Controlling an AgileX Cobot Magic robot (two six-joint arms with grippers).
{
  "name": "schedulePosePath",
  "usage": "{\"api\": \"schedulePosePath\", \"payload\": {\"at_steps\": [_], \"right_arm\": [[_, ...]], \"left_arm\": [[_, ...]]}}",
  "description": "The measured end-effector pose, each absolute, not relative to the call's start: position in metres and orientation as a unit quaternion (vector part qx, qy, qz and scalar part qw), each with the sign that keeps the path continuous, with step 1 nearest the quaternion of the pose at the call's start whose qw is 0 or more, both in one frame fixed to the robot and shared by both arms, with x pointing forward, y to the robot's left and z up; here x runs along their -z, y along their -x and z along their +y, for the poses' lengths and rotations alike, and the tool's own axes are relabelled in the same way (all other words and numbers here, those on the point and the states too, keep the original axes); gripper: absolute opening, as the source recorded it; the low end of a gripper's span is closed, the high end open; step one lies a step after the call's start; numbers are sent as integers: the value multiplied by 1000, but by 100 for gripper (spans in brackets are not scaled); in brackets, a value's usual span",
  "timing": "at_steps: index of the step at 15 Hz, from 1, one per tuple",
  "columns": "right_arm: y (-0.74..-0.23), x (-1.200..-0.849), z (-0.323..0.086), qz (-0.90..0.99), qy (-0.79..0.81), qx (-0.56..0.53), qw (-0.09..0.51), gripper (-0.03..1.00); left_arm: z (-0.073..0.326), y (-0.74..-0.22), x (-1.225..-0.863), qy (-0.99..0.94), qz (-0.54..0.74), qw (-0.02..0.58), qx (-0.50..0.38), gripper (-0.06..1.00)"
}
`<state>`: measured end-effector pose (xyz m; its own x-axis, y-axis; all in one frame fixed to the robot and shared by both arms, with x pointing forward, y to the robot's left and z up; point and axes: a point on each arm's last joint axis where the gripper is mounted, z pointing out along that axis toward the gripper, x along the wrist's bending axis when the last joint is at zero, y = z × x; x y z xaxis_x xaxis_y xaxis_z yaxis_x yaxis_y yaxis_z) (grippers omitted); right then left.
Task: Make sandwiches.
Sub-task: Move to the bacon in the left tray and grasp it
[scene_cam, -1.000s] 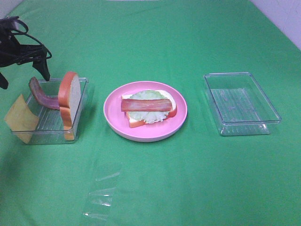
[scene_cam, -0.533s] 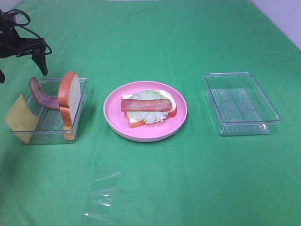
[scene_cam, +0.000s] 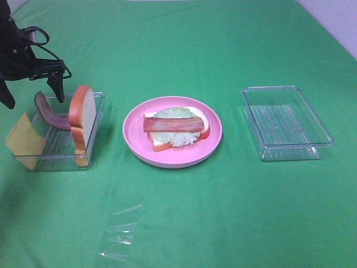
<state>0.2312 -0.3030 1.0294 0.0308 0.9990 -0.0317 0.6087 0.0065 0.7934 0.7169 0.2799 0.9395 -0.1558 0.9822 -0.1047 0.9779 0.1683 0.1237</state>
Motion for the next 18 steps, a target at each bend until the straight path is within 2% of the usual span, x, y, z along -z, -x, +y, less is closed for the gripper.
{"api": "schedulePosePath", "payload": {"at_steps": [5, 9, 12, 15, 18], "right_arm": [[-231, -1029, -303, 629, -639, -299, 327, 98], [-231, -1029, -303, 629, -639, -300, 326, 98], [-231, -1029, -303, 629, -639, -300, 326, 98], [-231, -1029, -303, 629, -639, -300, 326, 98], [-231, -1029, -303, 629, -639, -300, 326, 98]], "left_arm": [[281, -716, -939, -647, 759, 73, -18, 81], [284, -719, -940, -637, 766, 73, -37, 58], [284, -720, -940, -634, 768, 78, -41, 52], [284, -721, -940, -626, 774, 84, -45, 40], [282, -721, -940, -621, 778, 92, -34, 39]]}}
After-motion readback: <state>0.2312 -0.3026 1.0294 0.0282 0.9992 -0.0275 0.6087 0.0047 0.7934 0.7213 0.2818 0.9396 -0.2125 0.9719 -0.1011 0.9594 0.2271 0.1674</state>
